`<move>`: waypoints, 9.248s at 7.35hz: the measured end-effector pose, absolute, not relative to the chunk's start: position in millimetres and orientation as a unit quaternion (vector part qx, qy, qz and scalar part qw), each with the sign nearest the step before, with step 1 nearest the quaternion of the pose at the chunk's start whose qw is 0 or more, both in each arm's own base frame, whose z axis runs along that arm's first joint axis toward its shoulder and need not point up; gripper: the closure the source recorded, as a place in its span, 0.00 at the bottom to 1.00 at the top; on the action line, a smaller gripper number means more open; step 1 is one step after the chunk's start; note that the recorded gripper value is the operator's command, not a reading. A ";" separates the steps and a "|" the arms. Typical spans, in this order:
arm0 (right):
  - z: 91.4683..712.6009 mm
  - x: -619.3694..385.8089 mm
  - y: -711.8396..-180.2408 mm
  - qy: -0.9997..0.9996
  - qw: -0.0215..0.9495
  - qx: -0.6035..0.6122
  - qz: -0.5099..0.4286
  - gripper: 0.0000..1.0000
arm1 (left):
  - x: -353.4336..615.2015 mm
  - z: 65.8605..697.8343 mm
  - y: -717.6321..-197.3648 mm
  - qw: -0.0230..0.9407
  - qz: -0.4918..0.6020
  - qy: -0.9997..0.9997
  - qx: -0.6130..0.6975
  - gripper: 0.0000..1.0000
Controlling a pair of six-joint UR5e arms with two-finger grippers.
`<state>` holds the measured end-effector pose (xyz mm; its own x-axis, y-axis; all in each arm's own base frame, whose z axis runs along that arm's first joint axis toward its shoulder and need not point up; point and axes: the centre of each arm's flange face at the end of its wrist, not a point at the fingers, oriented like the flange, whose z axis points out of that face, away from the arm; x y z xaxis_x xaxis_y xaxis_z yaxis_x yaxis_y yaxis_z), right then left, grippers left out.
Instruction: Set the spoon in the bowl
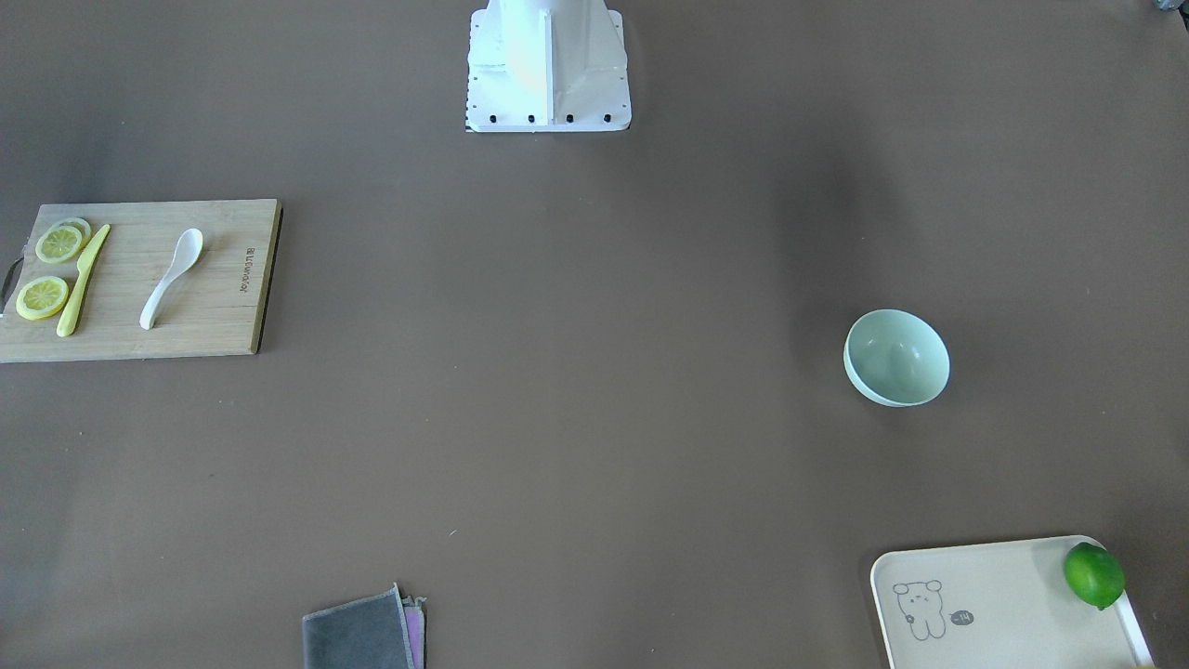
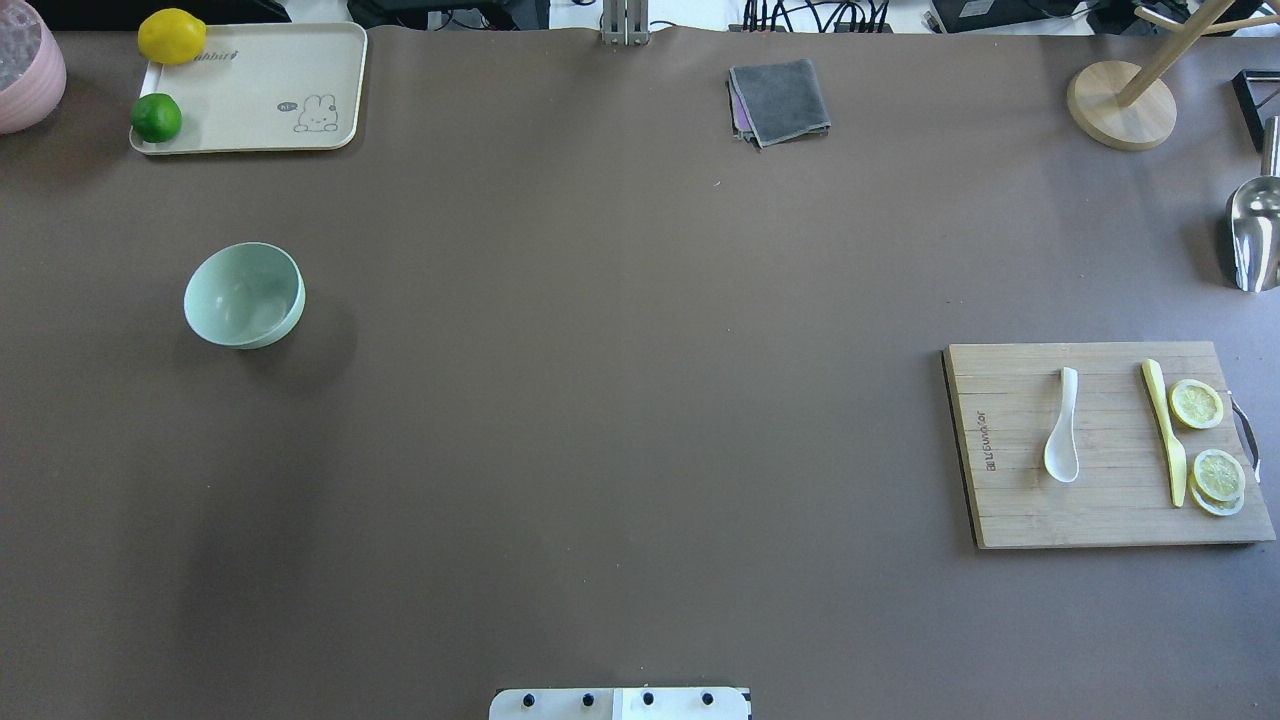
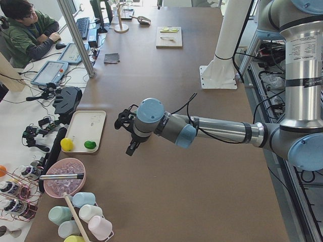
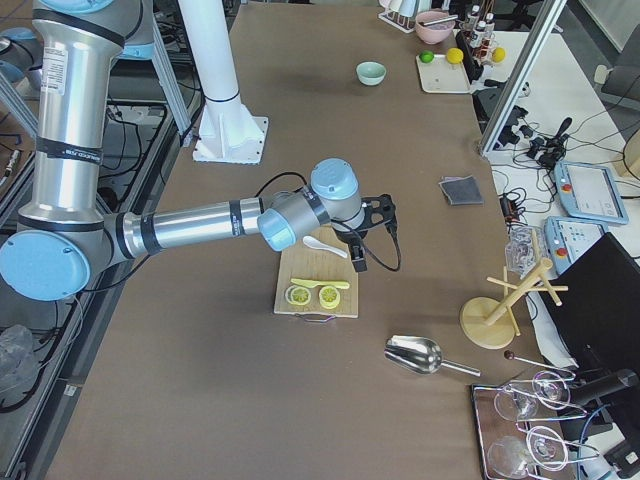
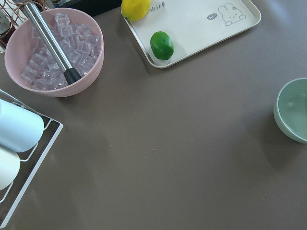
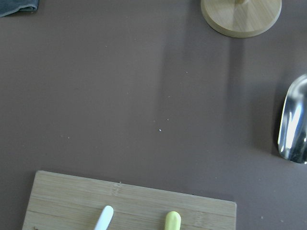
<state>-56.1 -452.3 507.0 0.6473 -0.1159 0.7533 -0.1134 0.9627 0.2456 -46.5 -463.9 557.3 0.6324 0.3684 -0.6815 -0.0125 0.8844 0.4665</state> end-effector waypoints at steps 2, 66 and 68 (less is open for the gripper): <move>483.7 -123.1 -462.9 -0.418 0.899 0.118 0.053 0.00 | -8.2 565.4 -468.4 0.874 0.101 0.433 0.194 0.01; 174.9 -599.0 -440.6 -0.351 0.818 0.091 0.447 0.00 | 193.1 444.6 -526.3 0.852 0.070 0.489 0.174 0.02; 175.8 -589.0 -435.0 -0.345 0.831 0.106 0.422 0.00 | 193.2 444.2 -526.4 0.852 0.070 0.489 0.174 0.02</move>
<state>-589.0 -435.0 175.8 0.4046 0.6295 0.6634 -0.7753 0.6208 -0.1163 193.2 -526.4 444.2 0.5123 0.2892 -0.8086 0.0518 0.9295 0.3652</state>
